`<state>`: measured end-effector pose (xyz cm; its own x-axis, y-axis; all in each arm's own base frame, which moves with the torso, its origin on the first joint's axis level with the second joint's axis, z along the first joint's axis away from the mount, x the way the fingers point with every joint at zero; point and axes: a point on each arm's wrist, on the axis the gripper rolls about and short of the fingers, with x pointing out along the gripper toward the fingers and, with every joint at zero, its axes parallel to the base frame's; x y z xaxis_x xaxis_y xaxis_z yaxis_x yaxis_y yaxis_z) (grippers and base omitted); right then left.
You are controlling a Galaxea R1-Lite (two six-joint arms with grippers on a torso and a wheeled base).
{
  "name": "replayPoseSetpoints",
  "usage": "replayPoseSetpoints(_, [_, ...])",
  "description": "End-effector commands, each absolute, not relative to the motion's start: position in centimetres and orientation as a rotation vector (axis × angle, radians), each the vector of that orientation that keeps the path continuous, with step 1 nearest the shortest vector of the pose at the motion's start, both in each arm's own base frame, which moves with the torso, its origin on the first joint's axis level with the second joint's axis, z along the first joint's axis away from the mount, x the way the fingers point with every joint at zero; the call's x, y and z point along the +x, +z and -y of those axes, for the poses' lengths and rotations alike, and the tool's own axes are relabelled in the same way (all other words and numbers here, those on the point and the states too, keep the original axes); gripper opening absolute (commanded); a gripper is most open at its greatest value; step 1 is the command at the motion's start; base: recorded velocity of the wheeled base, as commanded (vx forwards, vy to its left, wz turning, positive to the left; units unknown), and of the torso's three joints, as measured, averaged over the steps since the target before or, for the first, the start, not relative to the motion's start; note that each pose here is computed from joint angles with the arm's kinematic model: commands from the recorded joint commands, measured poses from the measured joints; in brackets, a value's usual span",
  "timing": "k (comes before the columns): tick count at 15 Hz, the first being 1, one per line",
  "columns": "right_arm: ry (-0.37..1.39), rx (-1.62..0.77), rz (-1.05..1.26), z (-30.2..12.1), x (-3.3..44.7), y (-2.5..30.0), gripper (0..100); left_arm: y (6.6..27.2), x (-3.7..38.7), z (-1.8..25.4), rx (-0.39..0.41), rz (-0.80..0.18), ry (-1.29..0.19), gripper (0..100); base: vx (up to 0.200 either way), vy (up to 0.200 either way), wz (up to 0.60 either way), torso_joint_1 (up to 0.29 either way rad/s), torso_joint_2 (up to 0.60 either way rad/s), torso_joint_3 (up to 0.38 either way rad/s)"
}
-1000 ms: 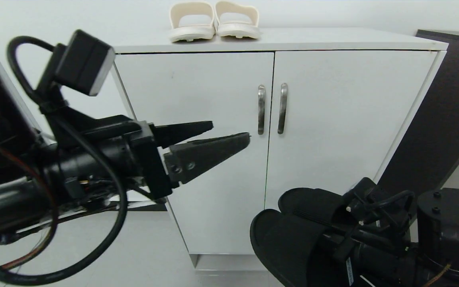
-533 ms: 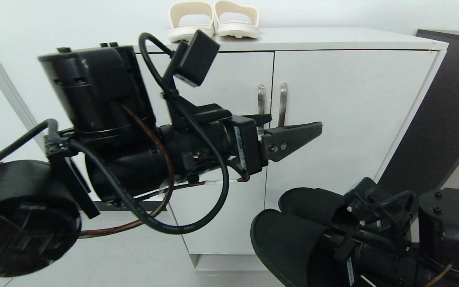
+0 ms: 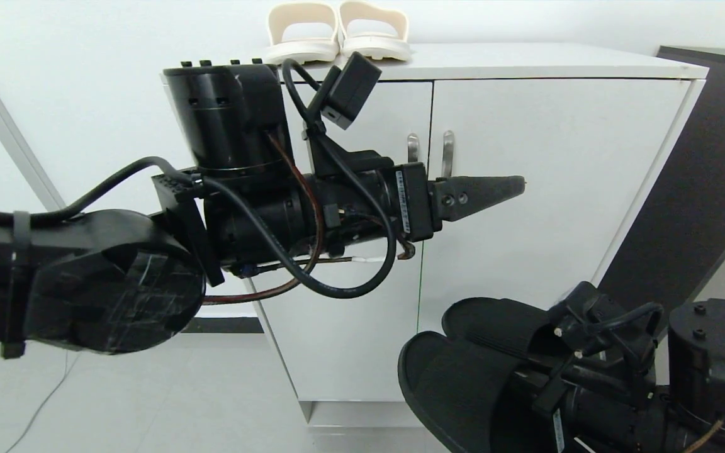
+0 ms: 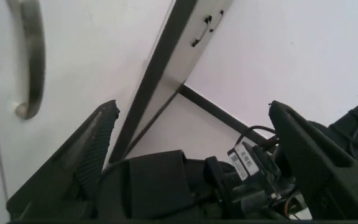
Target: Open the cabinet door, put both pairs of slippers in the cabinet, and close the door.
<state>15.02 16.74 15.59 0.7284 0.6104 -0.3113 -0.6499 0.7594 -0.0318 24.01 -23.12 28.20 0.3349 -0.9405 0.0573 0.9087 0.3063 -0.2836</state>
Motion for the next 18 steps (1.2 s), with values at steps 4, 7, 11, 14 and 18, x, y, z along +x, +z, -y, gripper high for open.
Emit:
replayPoseSetpoints(4, [0.697,-0.144,-0.295,-16.8,15.0,15.5,0,28.6,26.1,24.4,-0.283,-0.119,-1.134,100,0.0,0.0,0.0,0.0,0.0,0.0])
replayPoseSetpoints(7, [0.697,-0.144,-0.295,-16.8,15.1,15.5,0,28.5,26.8,24.1,-0.274,-0.109,-1.081,100,0.0,0.0,0.0,0.0,0.0,0.0])
replayPoseSetpoints(11, [0.697,-0.146,-0.298,-16.8,15.1,15.4,0,27.7,28.7,23.3,-0.27,-0.117,-1.019,100,0.0,0.0,0.0,0.0,0.0,0.0])
replayPoseSetpoints(14, [0.697,-0.147,-0.301,-16.8,15.1,15.4,0,27.9,29.4,23.8,-0.273,-0.104,-1.001,100,0.0,0.0,0.0,0.0,0.0,0.0])
replayPoseSetpoints(18, [0.697,-0.147,-0.299,-16.8,15.1,15.4,0,27.5,30.2,25.0,-0.27,-0.126,-0.988,100,0.0,0.0,0.0,0.0,0.0,0.0])
